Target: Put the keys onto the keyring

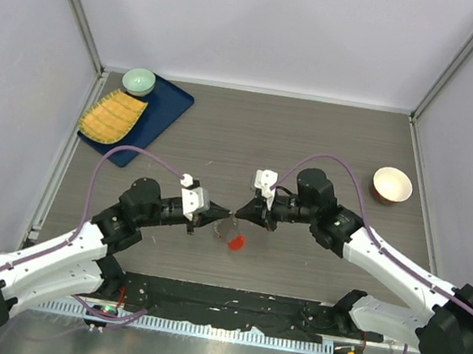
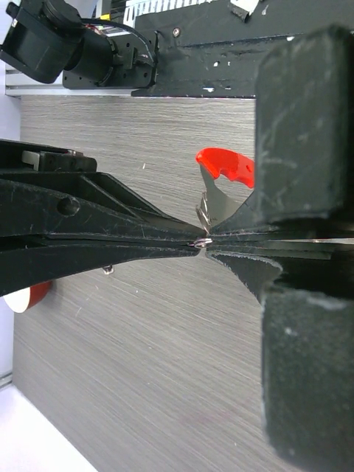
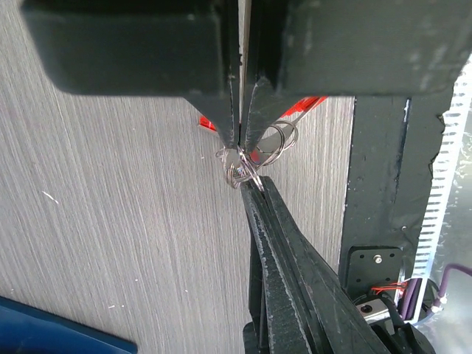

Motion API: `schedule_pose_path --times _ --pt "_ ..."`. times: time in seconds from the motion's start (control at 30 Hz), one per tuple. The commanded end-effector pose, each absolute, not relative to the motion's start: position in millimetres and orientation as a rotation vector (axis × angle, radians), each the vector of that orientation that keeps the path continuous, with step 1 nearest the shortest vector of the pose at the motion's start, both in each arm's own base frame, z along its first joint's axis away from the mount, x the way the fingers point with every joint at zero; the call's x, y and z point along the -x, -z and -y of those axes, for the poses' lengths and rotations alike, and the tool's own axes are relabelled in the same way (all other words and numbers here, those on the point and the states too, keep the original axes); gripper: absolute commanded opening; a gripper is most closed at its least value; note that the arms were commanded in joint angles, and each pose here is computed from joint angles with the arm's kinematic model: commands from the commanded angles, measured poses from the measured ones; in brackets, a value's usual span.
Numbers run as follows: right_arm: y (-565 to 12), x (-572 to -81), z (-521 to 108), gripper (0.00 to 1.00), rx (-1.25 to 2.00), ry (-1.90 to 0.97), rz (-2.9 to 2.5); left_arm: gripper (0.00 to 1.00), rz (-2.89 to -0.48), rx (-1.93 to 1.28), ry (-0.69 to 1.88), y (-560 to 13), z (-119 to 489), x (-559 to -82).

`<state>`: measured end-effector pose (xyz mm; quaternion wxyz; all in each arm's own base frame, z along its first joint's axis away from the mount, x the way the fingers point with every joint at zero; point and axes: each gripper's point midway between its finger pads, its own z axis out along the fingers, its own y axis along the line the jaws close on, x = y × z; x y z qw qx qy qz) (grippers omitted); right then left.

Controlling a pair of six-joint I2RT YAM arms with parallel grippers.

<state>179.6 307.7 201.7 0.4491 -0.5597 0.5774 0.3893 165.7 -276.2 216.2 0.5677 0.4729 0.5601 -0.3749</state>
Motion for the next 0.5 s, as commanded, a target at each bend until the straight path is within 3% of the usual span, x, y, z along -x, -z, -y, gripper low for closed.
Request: schedule_pose_path --times 0.0,0.47 --pt "-216 -176 -317 0.01 1.397 -1.022 -1.371 0.0 -1.115 -1.06 0.89 -262 283 -164" --pt "-218 -181 -330 0.01 1.322 -1.098 -1.345 0.0 -1.056 -1.023 0.878 -272 287 -168"
